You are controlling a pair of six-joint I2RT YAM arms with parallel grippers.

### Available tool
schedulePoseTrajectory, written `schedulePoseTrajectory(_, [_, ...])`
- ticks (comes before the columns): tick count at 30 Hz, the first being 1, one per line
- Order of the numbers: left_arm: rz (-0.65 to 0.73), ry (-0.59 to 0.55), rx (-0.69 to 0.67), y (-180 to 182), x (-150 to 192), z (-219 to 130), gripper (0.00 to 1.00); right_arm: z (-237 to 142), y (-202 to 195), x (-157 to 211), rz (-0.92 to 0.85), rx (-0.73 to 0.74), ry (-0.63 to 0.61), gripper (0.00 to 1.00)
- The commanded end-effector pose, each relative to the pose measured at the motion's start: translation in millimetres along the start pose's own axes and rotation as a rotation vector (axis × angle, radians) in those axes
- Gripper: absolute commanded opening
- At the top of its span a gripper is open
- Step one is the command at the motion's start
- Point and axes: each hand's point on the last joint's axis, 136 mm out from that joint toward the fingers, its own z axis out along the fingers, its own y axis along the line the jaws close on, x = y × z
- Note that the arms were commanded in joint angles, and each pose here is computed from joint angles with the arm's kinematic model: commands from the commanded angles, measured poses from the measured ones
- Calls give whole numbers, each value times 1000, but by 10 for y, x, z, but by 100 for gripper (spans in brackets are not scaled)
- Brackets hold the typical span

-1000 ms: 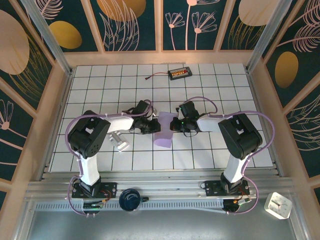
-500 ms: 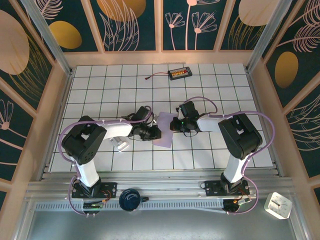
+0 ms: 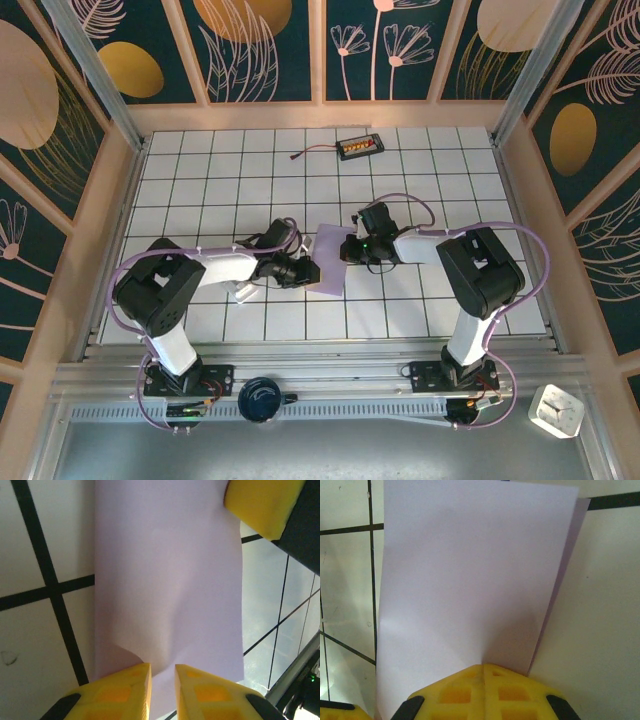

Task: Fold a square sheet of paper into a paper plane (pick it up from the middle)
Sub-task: First fold the square sheet of paper in half at the center of the table.

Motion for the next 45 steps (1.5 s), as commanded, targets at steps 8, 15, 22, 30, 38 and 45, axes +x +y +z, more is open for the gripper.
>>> schedulePoseTrajectory(8, [-57, 9, -162, 467, 179, -24, 15, 61, -735, 648, 42, 292, 172, 0])
schedulePoseTrajectory(15, [-41, -17, -51, 223, 119, -149, 16, 58, -738, 647, 42, 293, 170, 0])
schedulePoseTrajectory(22, [-22, -89, 77, -142, -264, -275, 17, 66, -722, 635, 38, 288, 169, 0])
schedulePoseTrajectory(30, [-7, -54, -13, 13, -480, 28, 14, 59, -715, 625, 37, 288, 167, 0])
schedulePoseTrajectory(38, [-58, -63, -91, 400, -435, -13, 13, 57, -721, 631, 36, 288, 167, 0])
schedulePoseTrajectory(45, [-5, -96, 75, -119, -571, -203, 17, 64, -706, 612, 33, 285, 165, 0])
